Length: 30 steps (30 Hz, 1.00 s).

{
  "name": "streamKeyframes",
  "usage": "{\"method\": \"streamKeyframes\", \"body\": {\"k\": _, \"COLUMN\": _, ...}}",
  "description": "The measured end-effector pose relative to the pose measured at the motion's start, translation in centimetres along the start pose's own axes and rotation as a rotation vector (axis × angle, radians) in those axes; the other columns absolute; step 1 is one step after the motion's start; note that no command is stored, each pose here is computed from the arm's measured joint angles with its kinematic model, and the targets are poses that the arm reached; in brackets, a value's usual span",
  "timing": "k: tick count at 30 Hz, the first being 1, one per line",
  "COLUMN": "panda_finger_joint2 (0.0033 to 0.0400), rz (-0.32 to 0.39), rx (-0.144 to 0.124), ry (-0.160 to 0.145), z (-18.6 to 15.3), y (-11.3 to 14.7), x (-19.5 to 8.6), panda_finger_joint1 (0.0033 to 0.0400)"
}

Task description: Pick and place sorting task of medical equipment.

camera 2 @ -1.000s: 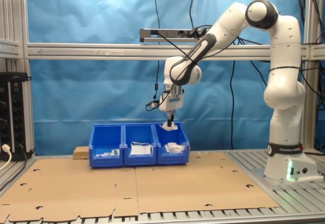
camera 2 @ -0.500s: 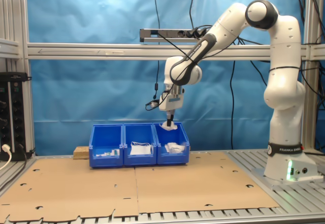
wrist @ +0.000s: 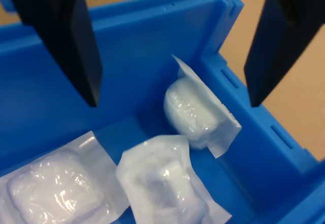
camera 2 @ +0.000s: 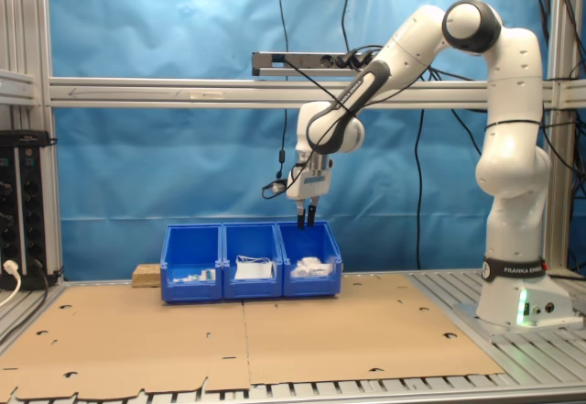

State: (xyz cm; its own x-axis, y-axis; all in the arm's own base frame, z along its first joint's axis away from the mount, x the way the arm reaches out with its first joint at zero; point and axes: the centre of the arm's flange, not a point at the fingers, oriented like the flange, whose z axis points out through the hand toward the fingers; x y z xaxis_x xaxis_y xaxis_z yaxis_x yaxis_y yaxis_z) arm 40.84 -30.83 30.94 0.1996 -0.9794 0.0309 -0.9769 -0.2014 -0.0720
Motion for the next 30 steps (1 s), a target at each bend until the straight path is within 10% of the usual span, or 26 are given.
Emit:
{"method": "streamKeyframes", "body": {"k": 2, "panda_finger_joint2": 0.0209, "rz": 0.000, "rx": 0.000, "ry": 0.000, "z": 0.0, "y": 0.0, "x": 0.0, "panda_finger_joint1": 0.0209}}
{"method": "streamKeyframes", "body": {"k": 3, "panda_finger_joint2": 0.0294, "rz": 0.000, "rx": 0.000, "ry": 0.000, "z": 0.0, "y": 0.0, "x": 0.0, "panda_finger_joint1": 0.0294}}
{"method": "streamKeyframes", "body": {"k": 8, "panda_finger_joint2": 0.0294, "rz": 0.001, "rx": 0.001, "ry": 0.001, "z": 0.0, "y": 0.0, "x": 0.0, "panda_finger_joint1": 0.0294}}
{"method": "streamKeyframes", "body": {"k": 9, "panda_finger_joint2": 0.0372, "rz": 0.001, "rx": 0.001, "ry": 0.001, "z": 0.0, "y": 0.0, "x": 0.0, "panda_finger_joint1": 0.0372}}
{"method": "streamKeyframes", "body": {"k": 30, "panda_finger_joint2": 0.0400, "rz": -0.096, "rx": 0.062, "ry": 0.075, "z": -5.0, "y": -4.3, "x": -2.7, "panda_finger_joint1": 0.0400}}
